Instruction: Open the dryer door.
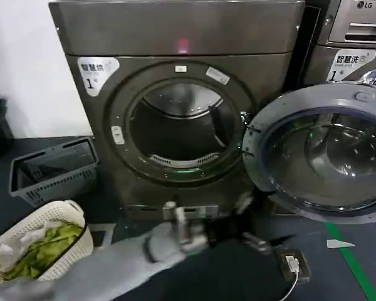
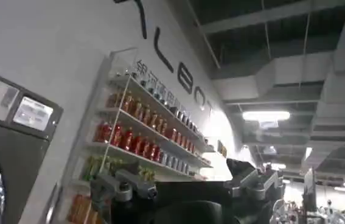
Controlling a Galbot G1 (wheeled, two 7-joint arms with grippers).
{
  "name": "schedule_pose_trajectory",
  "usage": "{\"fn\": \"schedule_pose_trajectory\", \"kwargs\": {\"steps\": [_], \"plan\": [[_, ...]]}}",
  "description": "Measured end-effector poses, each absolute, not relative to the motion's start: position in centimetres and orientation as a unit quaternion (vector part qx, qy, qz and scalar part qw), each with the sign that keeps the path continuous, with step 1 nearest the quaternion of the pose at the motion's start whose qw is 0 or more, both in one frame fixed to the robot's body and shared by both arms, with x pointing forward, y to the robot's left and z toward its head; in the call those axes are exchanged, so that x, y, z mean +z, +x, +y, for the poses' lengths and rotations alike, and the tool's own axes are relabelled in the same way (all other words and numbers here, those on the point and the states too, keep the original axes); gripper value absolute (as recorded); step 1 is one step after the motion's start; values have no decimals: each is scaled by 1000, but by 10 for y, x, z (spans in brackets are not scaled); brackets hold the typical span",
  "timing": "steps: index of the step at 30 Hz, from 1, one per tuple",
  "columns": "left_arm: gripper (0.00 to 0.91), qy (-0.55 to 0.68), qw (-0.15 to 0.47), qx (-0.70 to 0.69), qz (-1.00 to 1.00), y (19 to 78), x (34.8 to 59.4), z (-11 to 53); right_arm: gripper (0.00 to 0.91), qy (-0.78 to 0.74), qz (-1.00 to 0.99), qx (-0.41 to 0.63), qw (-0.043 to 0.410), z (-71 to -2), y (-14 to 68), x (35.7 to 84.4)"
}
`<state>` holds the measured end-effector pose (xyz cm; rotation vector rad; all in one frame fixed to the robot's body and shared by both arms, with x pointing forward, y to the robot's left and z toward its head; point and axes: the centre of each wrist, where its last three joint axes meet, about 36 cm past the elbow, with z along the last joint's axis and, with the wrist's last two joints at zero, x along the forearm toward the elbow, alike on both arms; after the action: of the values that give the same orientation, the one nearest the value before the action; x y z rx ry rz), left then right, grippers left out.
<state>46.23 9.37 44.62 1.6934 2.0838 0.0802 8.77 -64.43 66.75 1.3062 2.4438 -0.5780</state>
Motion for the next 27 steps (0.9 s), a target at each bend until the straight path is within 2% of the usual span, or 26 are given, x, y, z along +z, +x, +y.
{"fn": "schedule_pose_trajectory", "kwargs": {"steps": [5,11,16,21,27], "plan": [[907,583,178,143,780,450,444,176,907,474,838,-231,137,-645,85,675],[907,589,83,231,770,414,460,263,907,490,822,-259,131,-649,83,682],[907,594,11,318,739,388,485,329,907,488,820,-263,143,-650,84,688],[907,577,-14,415,703,388,521,390,907,486,823,-256,147,-655,89,684],[907,539,-91,535,644,394,560,465,907,482,826,-249,152,-659,96,682]]}}
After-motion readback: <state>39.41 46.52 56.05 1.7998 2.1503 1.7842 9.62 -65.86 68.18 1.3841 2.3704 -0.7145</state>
